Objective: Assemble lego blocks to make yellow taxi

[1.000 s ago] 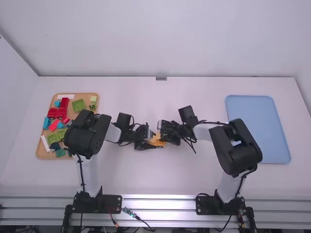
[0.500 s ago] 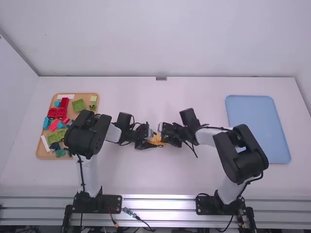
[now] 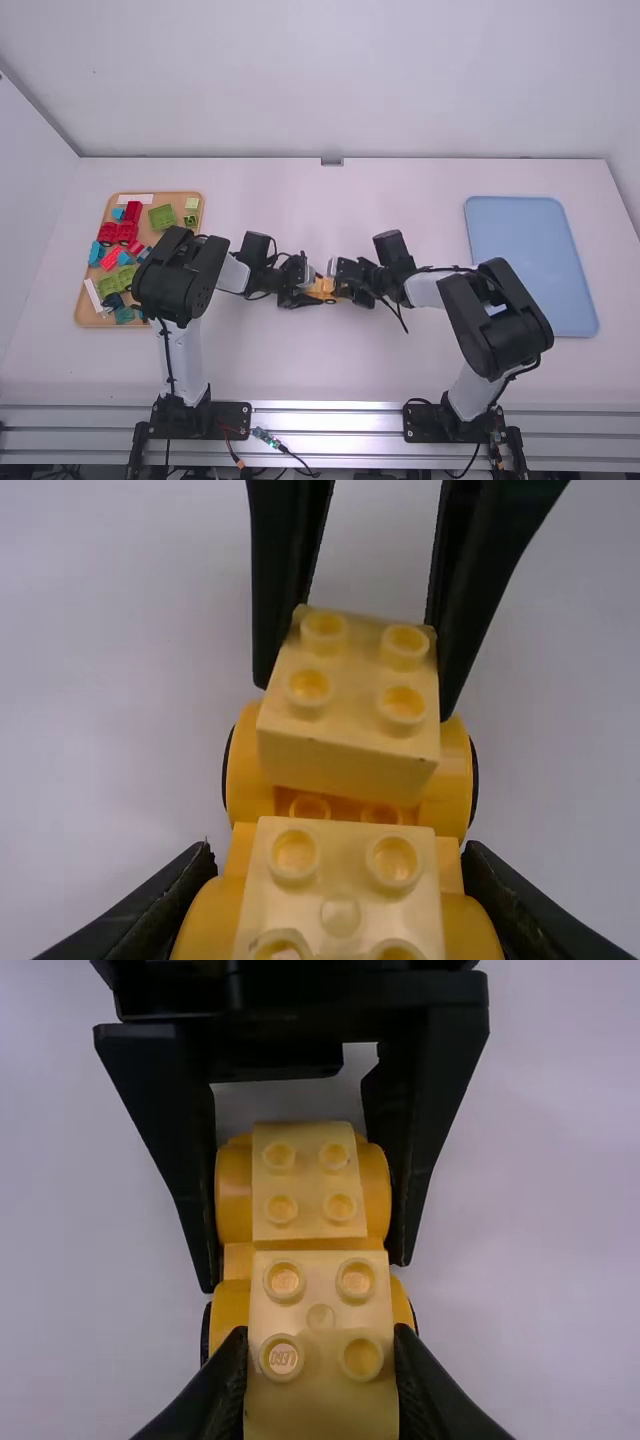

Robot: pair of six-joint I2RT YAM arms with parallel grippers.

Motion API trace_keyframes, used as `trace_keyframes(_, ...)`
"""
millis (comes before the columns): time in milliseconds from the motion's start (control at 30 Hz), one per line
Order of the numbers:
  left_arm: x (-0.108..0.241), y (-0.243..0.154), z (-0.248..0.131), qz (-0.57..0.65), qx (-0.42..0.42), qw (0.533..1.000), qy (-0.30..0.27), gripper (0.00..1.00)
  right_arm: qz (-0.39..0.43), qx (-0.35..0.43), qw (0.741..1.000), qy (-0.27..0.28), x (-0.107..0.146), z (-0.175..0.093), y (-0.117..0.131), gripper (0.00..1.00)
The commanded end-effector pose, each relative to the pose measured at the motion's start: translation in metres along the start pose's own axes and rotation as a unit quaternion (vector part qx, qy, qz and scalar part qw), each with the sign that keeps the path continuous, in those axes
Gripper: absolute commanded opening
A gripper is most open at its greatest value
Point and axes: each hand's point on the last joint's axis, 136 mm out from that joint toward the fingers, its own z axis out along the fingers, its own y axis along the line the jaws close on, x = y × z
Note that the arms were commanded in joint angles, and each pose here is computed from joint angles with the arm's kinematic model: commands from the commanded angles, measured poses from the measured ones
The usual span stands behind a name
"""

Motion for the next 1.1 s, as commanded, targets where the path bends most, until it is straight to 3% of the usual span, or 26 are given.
trace_keyframes(0,0.004,-0.008,0.004,0.002,0.011,1.000,0.004,0.31,-0.002,-0.008,1.000,-0.015,-0.008,-0.003,0.005,0.00)
trace_keyframes(500,0.005,-0.011,0.004,0.021,0.014,1.000,0.003,0.28,0.003,-0.025,0.999,-0.027,-0.012,-0.002,0.011,0.00)
trace_keyframes(767,0.005,-0.012,0.004,0.020,0.014,1.000,0.004,0.28,0.007,-0.052,0.999,-0.007,-0.005,0.005,0.010,0.00)
trace_keyframes(1067,0.005,-0.011,0.004,0.021,0.014,1.000,0.003,0.28,0.017,-0.027,0.999,-0.007,-0.008,0.005,-0.003,0.00)
